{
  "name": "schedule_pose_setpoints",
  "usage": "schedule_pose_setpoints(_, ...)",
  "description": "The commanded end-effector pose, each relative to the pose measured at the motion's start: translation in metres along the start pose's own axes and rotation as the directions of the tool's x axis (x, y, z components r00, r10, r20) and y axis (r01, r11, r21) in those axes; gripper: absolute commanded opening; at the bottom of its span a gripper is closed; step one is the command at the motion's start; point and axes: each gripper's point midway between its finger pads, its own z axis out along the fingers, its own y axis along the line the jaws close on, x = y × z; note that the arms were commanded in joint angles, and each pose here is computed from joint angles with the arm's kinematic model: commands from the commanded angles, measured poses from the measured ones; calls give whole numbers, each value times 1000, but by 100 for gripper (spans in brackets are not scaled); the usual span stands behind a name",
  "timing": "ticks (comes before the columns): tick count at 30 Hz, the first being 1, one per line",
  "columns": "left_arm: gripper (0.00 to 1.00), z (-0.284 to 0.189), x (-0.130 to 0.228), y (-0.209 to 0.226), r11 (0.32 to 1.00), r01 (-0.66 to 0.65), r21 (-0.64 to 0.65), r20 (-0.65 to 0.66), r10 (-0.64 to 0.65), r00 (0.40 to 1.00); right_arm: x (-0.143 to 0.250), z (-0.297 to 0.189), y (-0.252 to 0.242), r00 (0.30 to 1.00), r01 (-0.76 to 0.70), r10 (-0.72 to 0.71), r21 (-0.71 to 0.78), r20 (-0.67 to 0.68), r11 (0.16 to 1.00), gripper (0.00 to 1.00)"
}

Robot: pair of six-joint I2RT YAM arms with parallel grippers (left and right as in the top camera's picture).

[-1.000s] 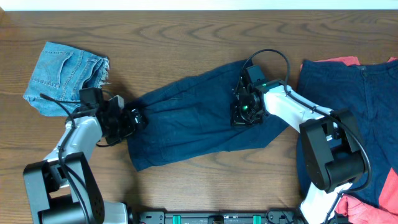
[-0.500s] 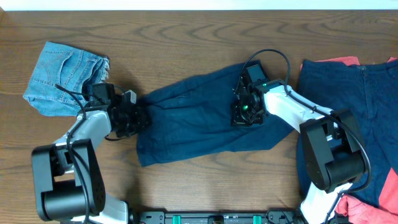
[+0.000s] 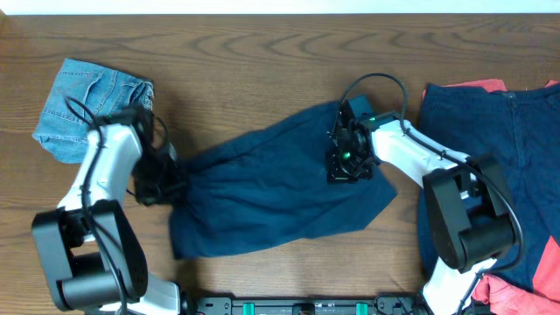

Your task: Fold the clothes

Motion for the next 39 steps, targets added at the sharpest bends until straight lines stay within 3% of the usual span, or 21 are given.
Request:
schedule_pose_setpoints(1,6,-45,-10,9,996,-1,-85,88,8,996,2,-27,36,978,207,-200,-128,60,970,3)
schedule_pose_setpoints(6,6,-78,-6,1,997,-5,-79,106,13,994,14,-33,71,964,265,-256,-241,66,934,1)
schedule_pose_setpoints(12,6,-101,-7,-4,998,-9,-67,140,18,990,44,-5,109,929,359,-369,-246,4,900,3)
schedule_pose_setpoints(19,6,-103,-6,-46,986,-55,155,135,34,990,78,41,134,914,368,-394,-212,-95,905,3)
schedule_pose_setpoints(25,6,-106,-7,-71,974,-128,188,178,94,980,89,56,138,920,307,-356,-265,-164,914,3)
schedule_pose_setpoints(29,6,-118,-9,-111,930,-236,282,255,164,953,88,55,140,919,307,-359,-278,-161,910,7)
schedule_pose_setpoints(33,6,-126,-12,-123,925,-281,258,324,191,926,85,46,142,917,309,-369,-316,-150,897,9)
schedule_pose_setpoints(39,6,-147,-22,-85,976,-200,83,380,154,912,42,0,109,952,298,-306,-209,-2,931,9)
